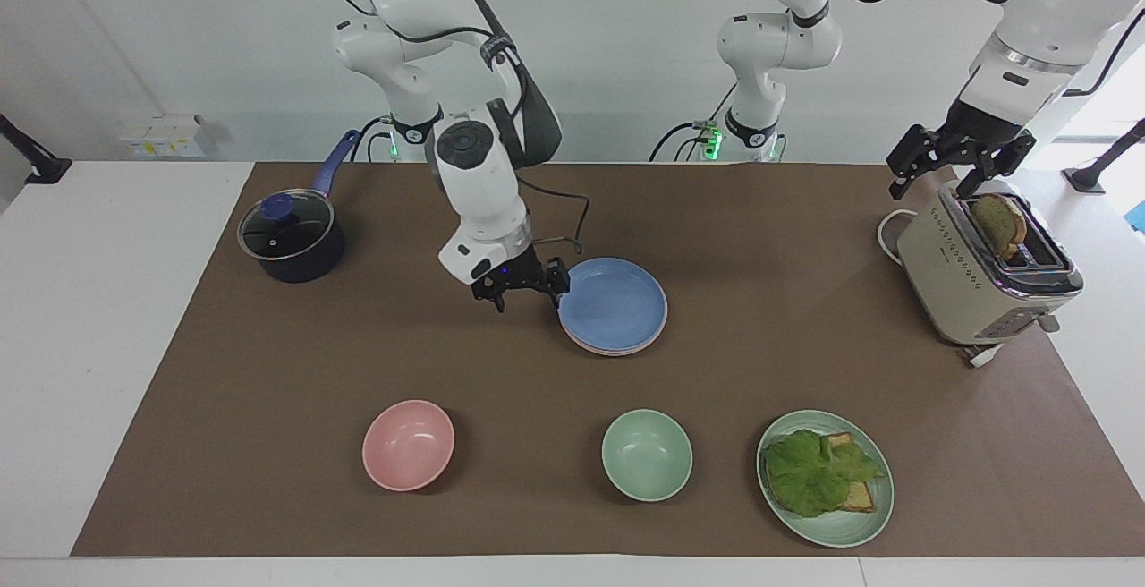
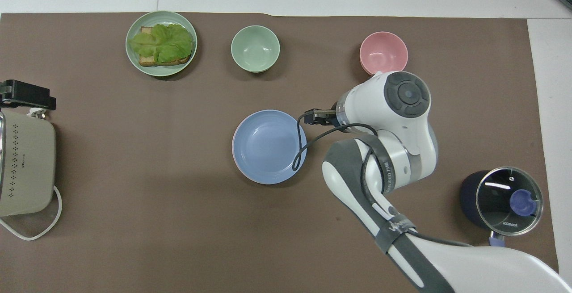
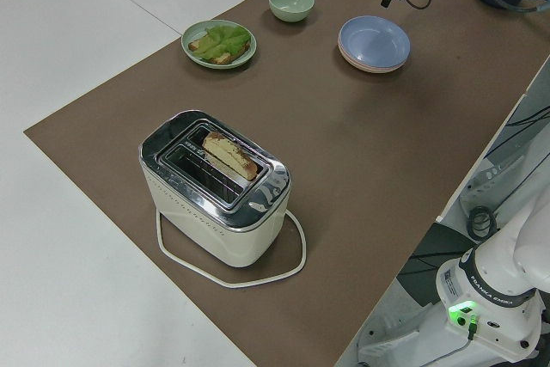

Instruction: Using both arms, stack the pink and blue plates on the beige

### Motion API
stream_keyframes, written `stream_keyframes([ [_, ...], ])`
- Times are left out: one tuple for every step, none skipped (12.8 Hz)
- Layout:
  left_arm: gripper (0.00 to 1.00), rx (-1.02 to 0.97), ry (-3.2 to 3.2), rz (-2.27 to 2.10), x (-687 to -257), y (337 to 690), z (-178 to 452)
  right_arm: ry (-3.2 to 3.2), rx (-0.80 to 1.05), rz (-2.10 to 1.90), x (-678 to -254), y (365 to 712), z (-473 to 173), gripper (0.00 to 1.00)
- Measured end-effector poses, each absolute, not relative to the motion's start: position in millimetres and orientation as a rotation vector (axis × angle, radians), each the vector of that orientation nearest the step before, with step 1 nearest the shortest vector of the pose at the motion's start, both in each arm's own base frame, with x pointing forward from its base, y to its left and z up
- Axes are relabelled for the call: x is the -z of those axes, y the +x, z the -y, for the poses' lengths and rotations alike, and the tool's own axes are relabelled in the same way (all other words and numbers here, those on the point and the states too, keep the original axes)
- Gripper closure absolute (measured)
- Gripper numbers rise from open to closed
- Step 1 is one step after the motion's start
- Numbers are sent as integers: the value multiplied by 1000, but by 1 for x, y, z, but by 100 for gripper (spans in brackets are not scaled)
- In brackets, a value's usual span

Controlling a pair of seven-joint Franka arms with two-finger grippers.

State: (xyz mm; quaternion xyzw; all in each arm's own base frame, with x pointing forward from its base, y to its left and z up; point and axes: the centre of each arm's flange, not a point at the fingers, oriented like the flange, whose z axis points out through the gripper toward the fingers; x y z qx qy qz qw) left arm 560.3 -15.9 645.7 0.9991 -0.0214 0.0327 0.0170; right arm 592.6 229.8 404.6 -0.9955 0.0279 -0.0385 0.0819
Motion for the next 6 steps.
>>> stream_keyframes([
  [0,-102,3105,66,-646,560,16,-2987,124,-92,-418,595,-212,0],
  [0,-102,3105,66,-646,560,16,-3009,134,-96,-431,596,-194,0],
  [0,-102,3105,66,-646,560,16,-3029,130,-92,-442,596,-177,0],
  [0,-102,3105,66,-646,560,16,-3039,112,-88,-453,595,-163,0],
  [0,-102,3105,66,-646,560,16,-3046,89,-94,-462,593,-151,0],
  [0,-102,3105,66,-646,560,16,-3050,72,-116,-470,591,-138,0],
])
